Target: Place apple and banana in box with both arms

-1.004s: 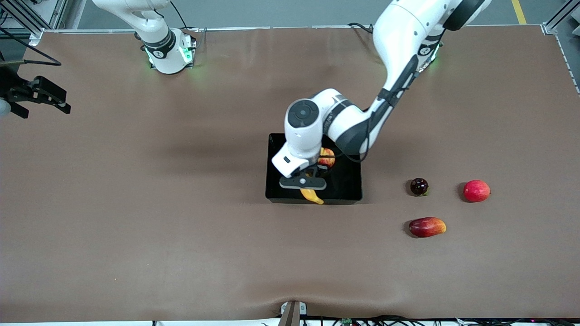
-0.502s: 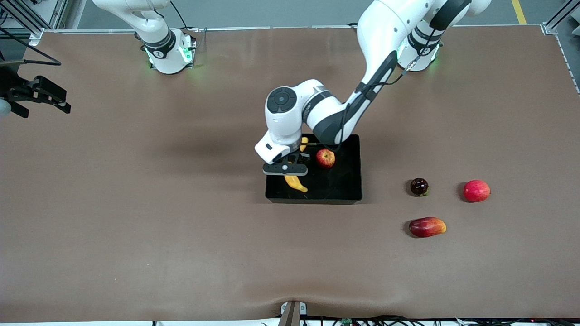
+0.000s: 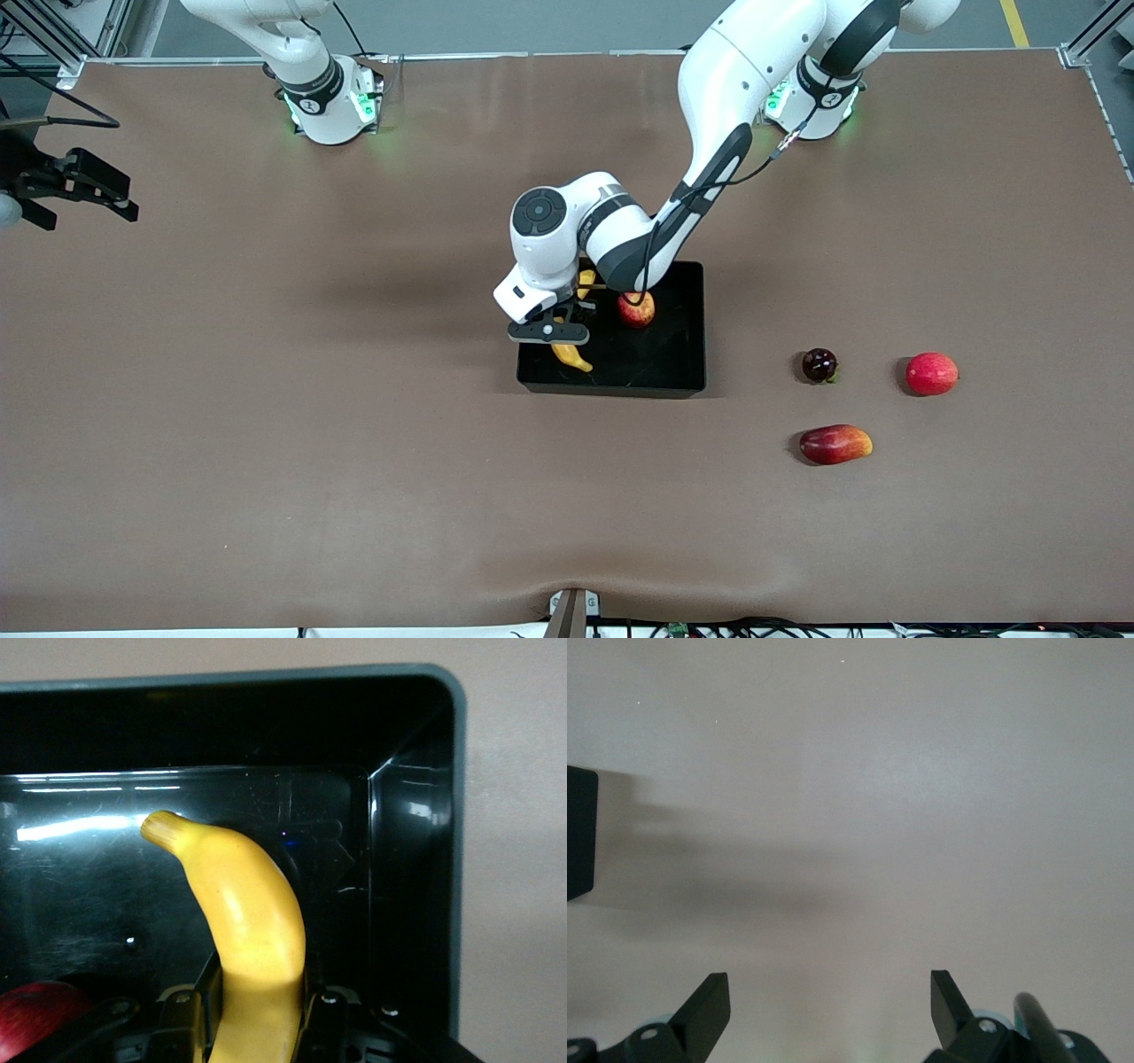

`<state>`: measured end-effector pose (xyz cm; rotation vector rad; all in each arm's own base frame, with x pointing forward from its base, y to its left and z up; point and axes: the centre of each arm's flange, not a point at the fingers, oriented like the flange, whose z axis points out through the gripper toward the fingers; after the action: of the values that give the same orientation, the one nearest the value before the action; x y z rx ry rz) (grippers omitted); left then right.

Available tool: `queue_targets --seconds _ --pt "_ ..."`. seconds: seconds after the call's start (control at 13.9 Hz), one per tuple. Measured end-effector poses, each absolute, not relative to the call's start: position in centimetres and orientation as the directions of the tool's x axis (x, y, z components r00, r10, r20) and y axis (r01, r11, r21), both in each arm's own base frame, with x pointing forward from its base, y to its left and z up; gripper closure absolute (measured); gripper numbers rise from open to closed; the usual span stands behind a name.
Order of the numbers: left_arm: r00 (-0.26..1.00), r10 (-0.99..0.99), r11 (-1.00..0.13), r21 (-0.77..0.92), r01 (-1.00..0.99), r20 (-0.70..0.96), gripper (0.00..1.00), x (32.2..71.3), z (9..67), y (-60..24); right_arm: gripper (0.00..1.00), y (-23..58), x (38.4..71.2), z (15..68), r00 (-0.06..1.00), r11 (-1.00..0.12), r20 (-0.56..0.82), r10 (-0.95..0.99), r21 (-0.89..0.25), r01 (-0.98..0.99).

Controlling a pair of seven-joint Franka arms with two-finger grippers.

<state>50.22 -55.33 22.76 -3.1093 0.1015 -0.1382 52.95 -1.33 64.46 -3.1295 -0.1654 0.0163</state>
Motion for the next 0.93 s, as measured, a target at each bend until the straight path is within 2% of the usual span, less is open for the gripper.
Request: queue_targets --seconds 0.5,0.57,0.79,0.93 --pt "0.998 -0.014 -0.997 -0.071 -0.009 0.067 0.61 48.5 19.0 -55.8 0.0 -1.4 52.9 64.4 0.994 -0.994 -0.015 0.105 -0.009 0.105" --pt "0.998 -0.013 -0.997 -0.074 -0.008 0.064 0.55 48.4 18.8 -55.9 0.0 -1.4 52.9 64.4 0.994 -0.994 -0.015 0.105 -0.009 0.105" --pt "0.997 -0.005 -0.998 -0.064 0.0 0.074 0.24 49.0 19.4 -55.7 0.0 -1.4 52.9 64.4 0.994 -0.995 -0.015 0.104 -0.009 0.104" --pt "0.995 0.019 -0.998 -0.054 0.024 0.095 0.04 50.5 22.0 -55.1 0.0 -1.4 52.9 64.4 0.994 -0.995 -0.016 0.104 -0.009 0.104"
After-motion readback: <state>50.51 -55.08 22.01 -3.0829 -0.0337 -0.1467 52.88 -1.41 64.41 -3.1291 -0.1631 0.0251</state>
